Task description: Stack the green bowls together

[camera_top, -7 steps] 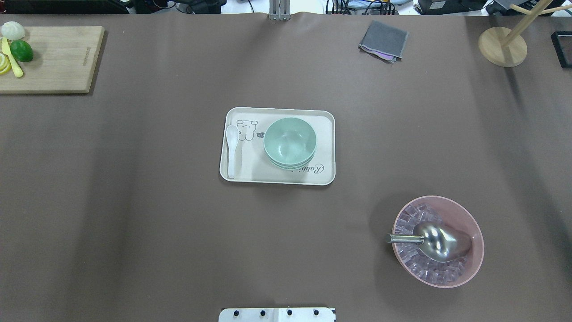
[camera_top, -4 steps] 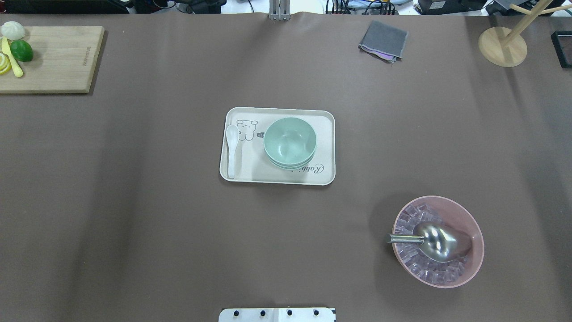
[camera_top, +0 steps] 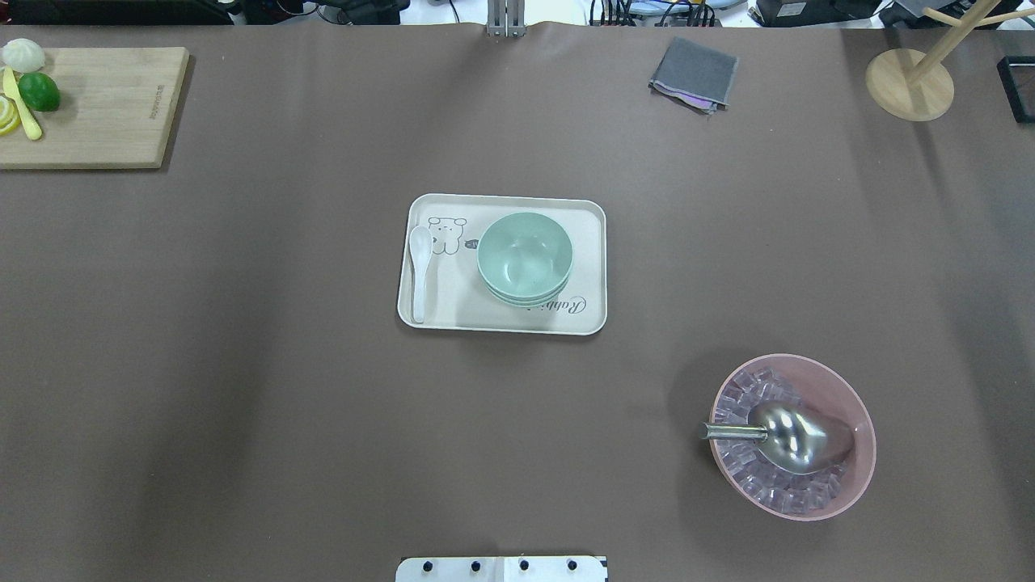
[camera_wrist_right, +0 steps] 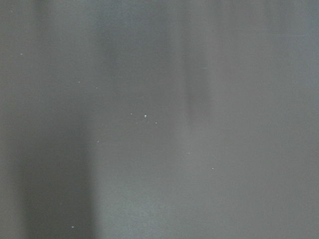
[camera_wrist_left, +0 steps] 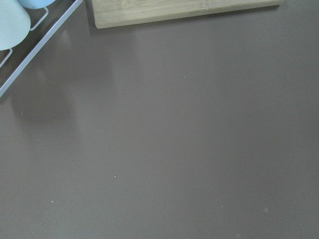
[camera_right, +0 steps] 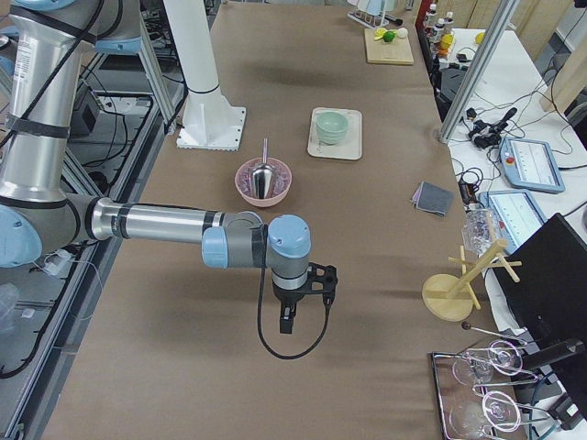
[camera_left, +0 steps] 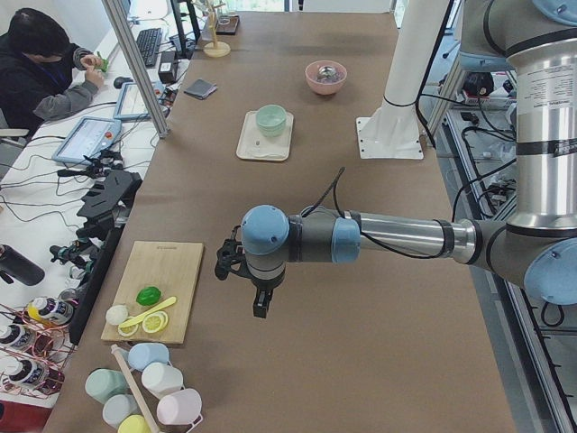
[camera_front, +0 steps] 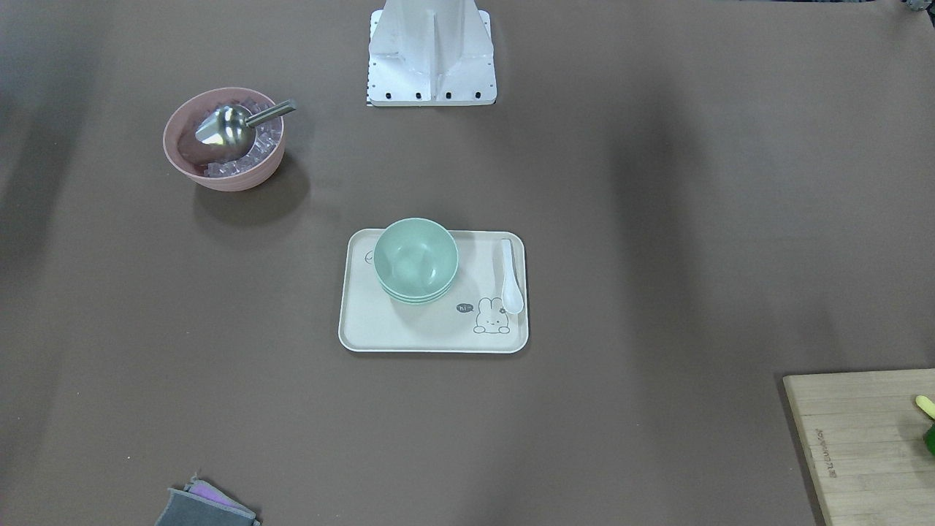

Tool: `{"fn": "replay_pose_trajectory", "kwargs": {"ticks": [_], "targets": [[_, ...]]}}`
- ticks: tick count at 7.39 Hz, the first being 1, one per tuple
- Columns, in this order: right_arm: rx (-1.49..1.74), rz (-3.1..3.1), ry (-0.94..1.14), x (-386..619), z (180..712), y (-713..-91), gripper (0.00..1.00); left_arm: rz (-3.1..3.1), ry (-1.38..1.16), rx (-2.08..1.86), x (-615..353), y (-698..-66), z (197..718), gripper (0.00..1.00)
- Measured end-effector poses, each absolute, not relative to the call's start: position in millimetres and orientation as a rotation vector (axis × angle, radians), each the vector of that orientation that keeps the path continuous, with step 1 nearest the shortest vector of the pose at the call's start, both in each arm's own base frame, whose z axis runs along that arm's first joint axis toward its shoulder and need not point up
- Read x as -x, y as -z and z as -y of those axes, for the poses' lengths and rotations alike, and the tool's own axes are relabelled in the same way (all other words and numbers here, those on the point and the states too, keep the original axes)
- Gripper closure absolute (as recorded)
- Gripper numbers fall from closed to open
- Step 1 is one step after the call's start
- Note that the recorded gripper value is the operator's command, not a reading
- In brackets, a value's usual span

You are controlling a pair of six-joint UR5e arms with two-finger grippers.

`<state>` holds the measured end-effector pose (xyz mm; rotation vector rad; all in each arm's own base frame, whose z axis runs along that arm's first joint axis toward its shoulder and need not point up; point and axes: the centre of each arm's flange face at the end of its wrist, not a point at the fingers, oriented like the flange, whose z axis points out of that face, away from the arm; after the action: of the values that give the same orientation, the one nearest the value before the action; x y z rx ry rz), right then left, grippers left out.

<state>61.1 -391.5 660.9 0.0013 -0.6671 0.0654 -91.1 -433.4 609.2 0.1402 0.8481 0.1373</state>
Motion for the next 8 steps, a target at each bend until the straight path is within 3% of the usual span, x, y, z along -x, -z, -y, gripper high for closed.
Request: {"fn": "replay_pose_trajectory", "kwargs": {"ticks": [3,8], "targets": [[0.033,0.715,-0.050,-51,392,-627,0.00,-0.844,-0.135,-0.134,91,-612,430,0.02],[0.052,0.715,-0.054,-49,390,-623,0.00,-0.843,-0.133,-0.130,91,-613,428,0.02]]}}
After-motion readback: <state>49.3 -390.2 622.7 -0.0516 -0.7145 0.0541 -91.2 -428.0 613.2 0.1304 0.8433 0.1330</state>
